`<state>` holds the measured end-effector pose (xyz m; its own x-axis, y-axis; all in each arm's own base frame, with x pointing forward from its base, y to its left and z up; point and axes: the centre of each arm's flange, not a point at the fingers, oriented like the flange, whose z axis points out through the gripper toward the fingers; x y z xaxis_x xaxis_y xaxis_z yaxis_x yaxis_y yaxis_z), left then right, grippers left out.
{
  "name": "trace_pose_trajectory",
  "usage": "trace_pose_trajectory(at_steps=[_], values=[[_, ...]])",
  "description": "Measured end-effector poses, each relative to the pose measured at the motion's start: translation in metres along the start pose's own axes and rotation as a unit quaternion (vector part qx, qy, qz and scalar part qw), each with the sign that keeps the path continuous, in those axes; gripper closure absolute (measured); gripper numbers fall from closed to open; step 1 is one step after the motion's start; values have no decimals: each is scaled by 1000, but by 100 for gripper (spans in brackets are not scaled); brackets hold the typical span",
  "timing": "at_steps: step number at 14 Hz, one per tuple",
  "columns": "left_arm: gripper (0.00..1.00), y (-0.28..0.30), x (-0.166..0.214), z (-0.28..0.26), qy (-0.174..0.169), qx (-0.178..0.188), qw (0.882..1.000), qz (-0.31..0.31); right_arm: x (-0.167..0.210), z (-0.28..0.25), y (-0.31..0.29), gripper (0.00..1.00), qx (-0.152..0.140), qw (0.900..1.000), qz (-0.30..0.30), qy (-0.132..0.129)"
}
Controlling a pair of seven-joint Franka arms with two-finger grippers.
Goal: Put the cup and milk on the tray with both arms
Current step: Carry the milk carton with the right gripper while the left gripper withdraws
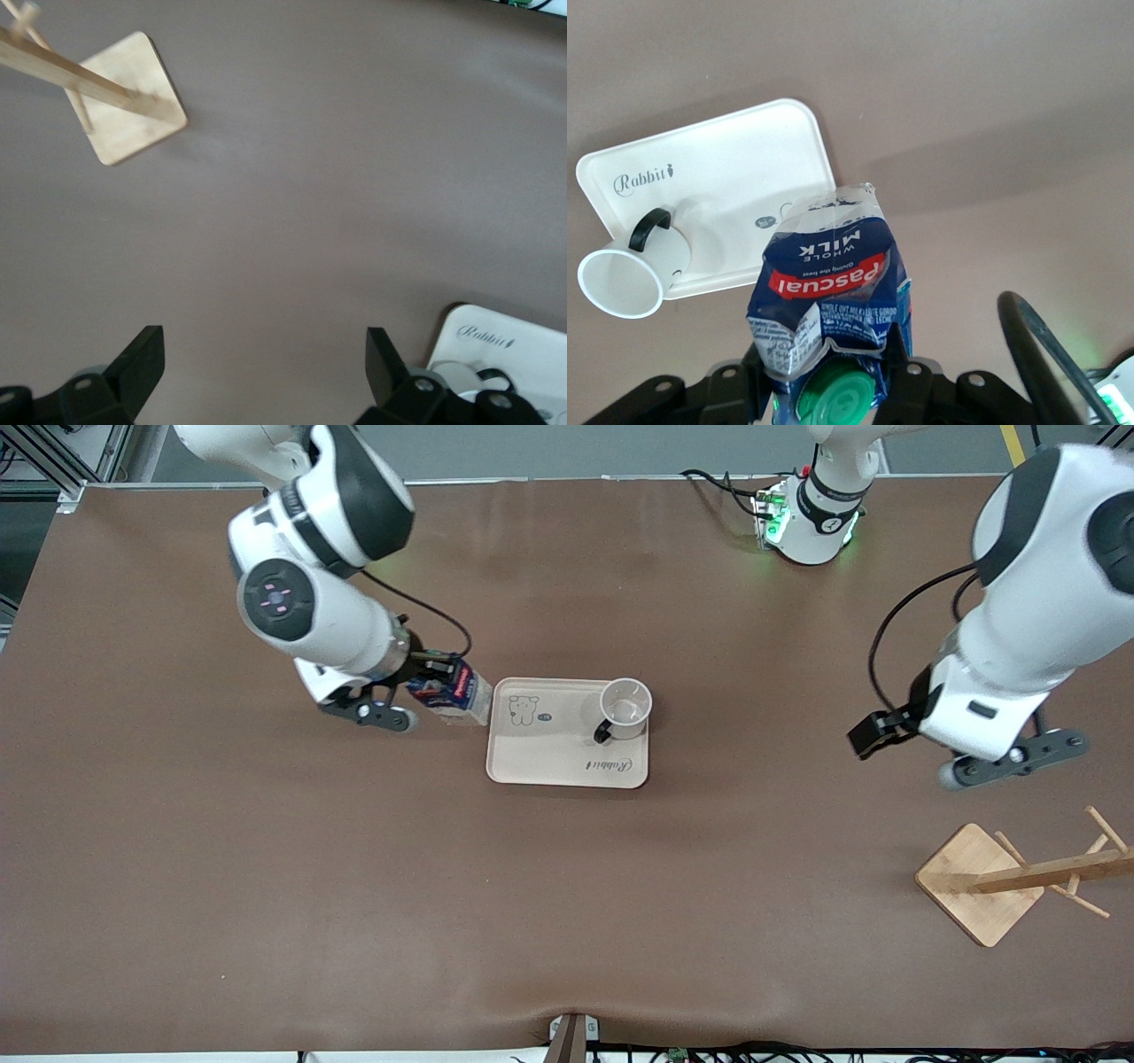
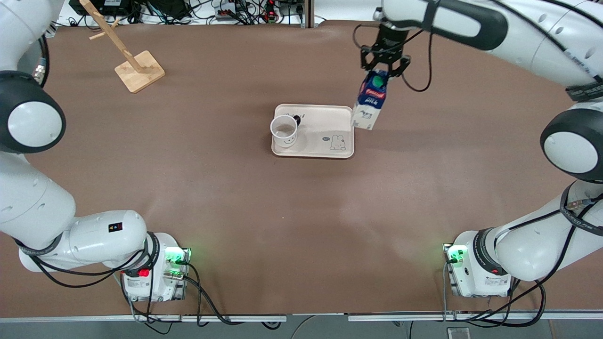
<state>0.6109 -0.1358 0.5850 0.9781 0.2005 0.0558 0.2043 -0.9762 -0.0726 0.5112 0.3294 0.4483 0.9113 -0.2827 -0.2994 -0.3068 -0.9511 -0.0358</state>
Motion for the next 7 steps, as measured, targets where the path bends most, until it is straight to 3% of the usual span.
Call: trace_pose_trajectory(at_steps=[4,7], values=[[0,-39,-5,-31,3,1,999,47,-16,30,-35,48,6,1000,26,15],[0,-68,-16,-58,6,-19,998,55,-27,71,-60,48,34,996,66,46]])
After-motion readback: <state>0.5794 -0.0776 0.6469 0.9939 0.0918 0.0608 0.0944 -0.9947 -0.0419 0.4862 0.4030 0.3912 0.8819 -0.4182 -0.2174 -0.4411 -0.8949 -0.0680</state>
